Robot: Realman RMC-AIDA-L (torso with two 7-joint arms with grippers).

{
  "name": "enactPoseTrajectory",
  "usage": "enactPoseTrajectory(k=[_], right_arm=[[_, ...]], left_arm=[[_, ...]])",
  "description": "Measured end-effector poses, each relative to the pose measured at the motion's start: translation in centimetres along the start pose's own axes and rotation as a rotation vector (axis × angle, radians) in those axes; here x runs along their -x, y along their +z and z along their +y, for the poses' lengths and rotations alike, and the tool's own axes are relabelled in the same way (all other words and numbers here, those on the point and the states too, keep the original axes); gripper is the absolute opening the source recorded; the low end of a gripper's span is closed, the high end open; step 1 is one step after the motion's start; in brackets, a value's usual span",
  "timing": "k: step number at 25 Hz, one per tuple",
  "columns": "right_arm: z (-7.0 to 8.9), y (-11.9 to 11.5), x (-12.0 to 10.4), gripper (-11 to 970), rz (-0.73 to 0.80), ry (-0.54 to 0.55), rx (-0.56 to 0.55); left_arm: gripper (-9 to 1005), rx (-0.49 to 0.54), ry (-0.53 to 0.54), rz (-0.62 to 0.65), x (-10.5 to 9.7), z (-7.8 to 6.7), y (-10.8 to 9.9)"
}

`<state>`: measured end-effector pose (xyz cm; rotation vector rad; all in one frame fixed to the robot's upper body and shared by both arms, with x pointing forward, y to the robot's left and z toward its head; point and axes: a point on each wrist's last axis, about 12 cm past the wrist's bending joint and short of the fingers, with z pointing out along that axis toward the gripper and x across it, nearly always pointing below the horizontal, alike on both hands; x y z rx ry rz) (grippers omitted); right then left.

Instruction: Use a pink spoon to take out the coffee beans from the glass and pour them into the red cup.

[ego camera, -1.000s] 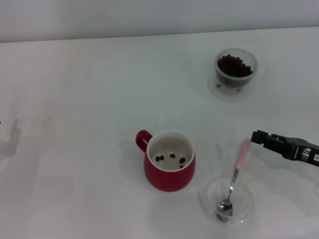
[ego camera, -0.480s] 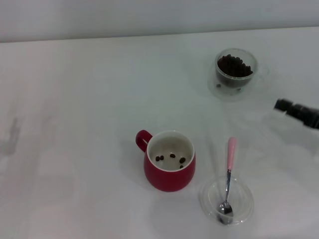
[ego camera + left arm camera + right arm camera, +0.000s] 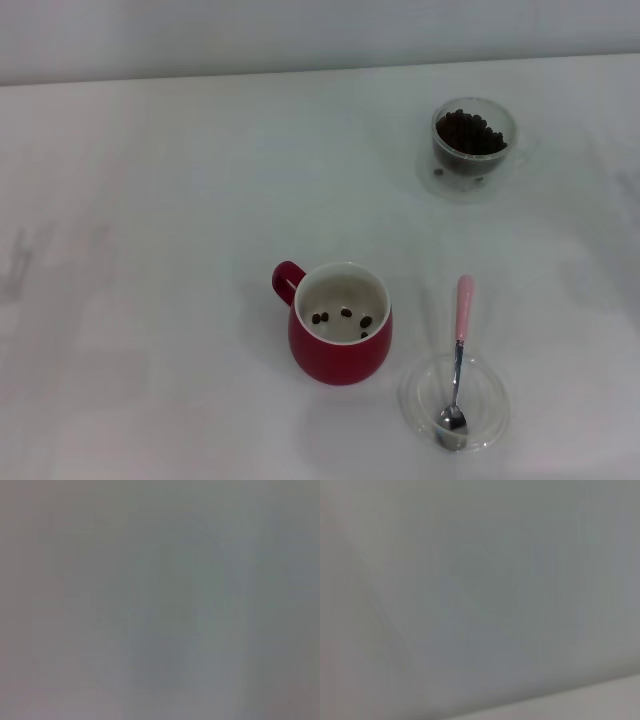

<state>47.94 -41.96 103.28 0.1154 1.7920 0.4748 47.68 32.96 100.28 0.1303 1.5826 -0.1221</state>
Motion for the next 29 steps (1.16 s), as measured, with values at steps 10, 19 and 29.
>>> enactPoseTrajectory(k=[10,19,29], right_arm=[[-0.4,-1.3,-1.2,275,-0.214,-0.162,-0.22],[-0.6,-1.8,-1.4,275,-0.324,-0.178,-0.351],[-0.5,-1.1,-1.0,275,-0.32,-0.293,-0.381]], left_arm=[[642,0.045,-0.007,-0.06,0.9,0.6,0.5],[642,0.066,-0.026,-0.072,1.0,0.5,0.9],[642,0.098,-0.048,-0.081,1.0,0.6,0.9]])
